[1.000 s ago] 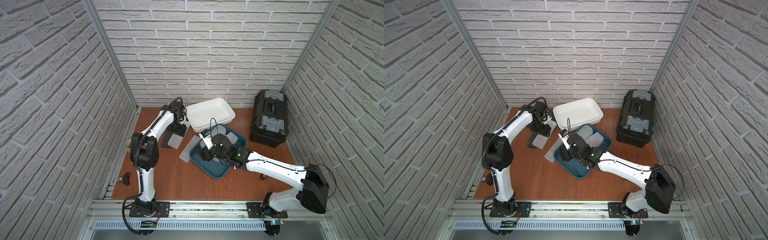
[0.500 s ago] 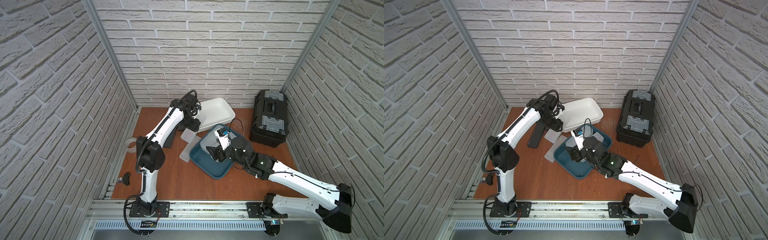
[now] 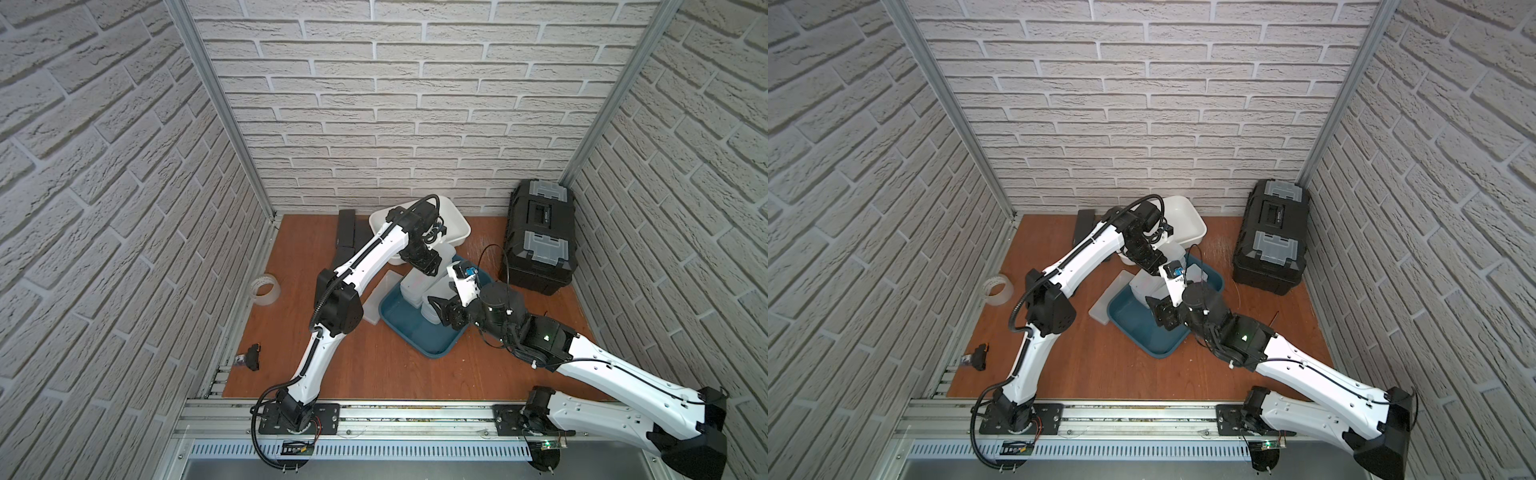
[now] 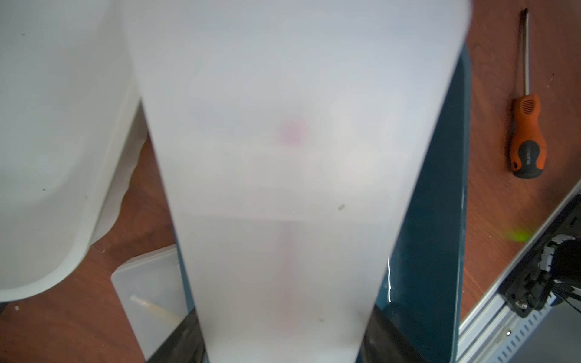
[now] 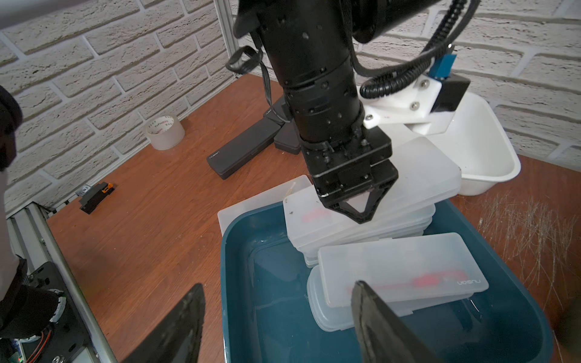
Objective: Place the pencil cases by color into the storage box
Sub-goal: Place the pencil case at the storage box.
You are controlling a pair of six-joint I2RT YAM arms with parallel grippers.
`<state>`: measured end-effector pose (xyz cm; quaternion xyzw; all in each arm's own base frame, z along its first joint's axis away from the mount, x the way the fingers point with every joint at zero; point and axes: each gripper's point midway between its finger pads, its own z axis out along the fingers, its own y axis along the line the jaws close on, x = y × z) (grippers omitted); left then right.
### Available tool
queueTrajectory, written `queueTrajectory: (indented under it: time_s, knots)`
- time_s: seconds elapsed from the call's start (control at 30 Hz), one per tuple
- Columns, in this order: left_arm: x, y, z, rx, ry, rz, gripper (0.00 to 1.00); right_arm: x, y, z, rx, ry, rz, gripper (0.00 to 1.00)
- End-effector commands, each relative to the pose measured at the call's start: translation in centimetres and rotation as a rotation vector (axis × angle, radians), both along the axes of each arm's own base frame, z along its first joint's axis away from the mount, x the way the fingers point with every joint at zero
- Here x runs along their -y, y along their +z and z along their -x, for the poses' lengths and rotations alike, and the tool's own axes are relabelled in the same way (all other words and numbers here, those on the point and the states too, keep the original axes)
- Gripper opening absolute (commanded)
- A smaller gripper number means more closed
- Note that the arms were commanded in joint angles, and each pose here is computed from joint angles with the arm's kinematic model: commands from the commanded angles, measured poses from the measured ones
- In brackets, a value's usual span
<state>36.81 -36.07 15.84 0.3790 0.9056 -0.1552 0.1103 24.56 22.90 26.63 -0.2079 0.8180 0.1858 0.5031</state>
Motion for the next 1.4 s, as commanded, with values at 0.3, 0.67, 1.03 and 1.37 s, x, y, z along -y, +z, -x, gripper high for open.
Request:
queueTrajectory:
  time_s: [0.3, 0.67, 1.03, 1.37]
  knots:
    - [-2.1, -4.0, -1.4, -0.031, 0.019, -0.142, 0.66, 0.2, 0.0, 0.4, -0.005, -0.011, -0.008, 0.74]
    - [-1.8, -5.4, -2.3, -0.010, 0.038, -0.168, 0.73, 0.1, 0.1, 0.3, -0.006, -0.011, 0.002, 0.74]
    - [-1.8, -6.8, -2.4, 0.005, 0.047, -0.217, 0.74, 0.1, 0.0, 0.3, -0.005, -0.012, 0.007, 0.74]
    - [-1.8, -8.4, -1.8, -0.023, 0.050, -0.237, 0.75, 0.2, -0.1, 0.4, -0.010, -0.012, 0.003, 0.74]
